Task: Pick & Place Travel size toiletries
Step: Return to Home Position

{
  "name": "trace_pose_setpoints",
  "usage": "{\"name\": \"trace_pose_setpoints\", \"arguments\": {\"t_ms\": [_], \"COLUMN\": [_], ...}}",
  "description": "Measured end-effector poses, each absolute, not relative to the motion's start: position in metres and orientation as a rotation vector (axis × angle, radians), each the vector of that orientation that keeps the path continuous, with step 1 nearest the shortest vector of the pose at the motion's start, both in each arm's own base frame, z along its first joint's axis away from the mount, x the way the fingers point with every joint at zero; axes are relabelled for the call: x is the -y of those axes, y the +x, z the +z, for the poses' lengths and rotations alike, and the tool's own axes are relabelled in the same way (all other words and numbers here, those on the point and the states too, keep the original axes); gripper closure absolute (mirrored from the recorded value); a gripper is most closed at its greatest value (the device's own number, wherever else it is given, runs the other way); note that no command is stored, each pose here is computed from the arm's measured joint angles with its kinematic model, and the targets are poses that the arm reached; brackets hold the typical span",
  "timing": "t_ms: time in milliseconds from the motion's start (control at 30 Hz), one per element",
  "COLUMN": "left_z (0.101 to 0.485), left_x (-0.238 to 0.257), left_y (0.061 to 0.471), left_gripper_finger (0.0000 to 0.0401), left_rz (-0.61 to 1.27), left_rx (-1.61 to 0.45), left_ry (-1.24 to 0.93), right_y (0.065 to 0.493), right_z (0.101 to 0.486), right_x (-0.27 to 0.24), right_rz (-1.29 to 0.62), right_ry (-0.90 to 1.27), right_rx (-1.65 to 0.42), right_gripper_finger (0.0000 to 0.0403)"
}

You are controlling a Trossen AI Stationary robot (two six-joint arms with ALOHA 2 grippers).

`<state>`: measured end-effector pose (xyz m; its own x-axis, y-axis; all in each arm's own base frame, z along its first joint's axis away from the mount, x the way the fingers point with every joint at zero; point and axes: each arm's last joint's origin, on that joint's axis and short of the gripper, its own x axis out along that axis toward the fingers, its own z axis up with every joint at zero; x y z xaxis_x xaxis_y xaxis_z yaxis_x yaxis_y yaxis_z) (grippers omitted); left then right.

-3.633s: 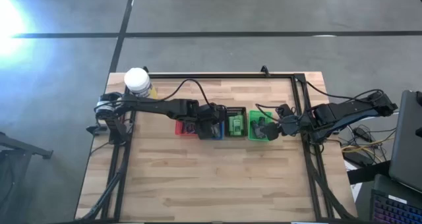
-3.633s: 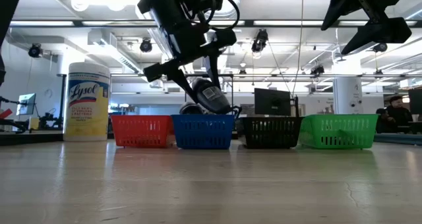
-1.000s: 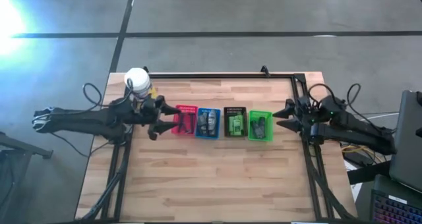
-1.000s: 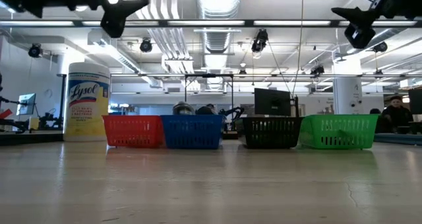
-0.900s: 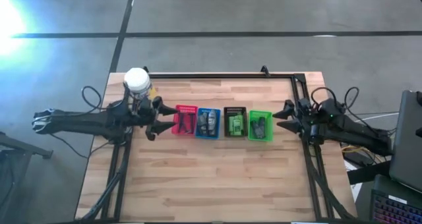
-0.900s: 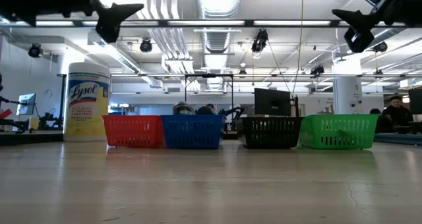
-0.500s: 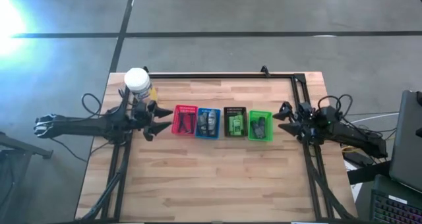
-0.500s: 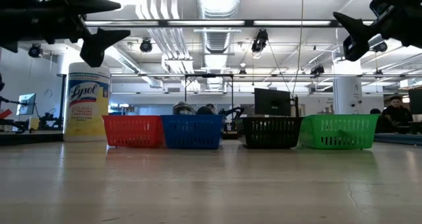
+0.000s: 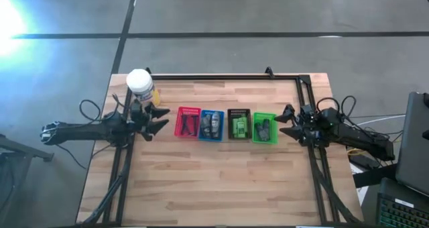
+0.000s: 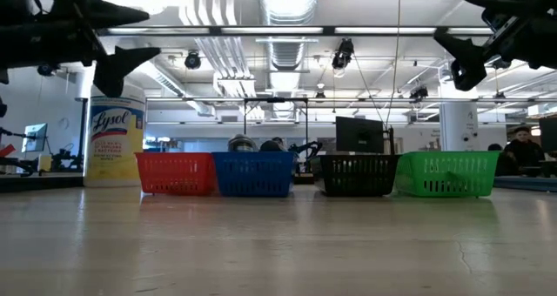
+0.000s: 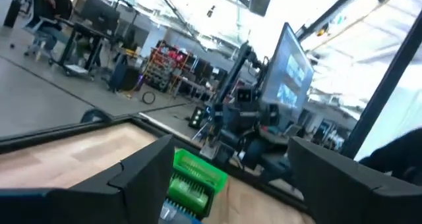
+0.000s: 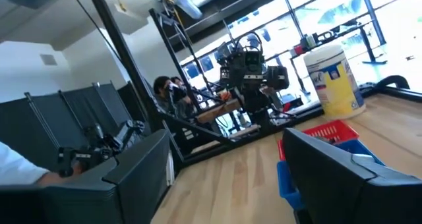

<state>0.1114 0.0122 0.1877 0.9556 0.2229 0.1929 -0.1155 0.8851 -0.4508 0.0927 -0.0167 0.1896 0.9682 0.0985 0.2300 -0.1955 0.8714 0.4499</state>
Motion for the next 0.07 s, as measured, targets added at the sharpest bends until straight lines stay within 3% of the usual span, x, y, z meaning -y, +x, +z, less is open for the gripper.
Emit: {"name": "trace_pose_setpoints", "arguments": {"t_ms": [67], "left_z": [0.1877], "left_x": [-0.0120], "left_y": [0.1114], "left_gripper_finger": [0.0101], "left_rz": [0.176], "left_rx": [0.241], "left_ry": [-0.430], "right_y": [0.0928], "right_z": [0.1895], "right_x": [0.0167], "right_rz": [0.154], "right_ry": [0.490], "right_rx": [0.202], "right_gripper_finger": [0.0107]}}
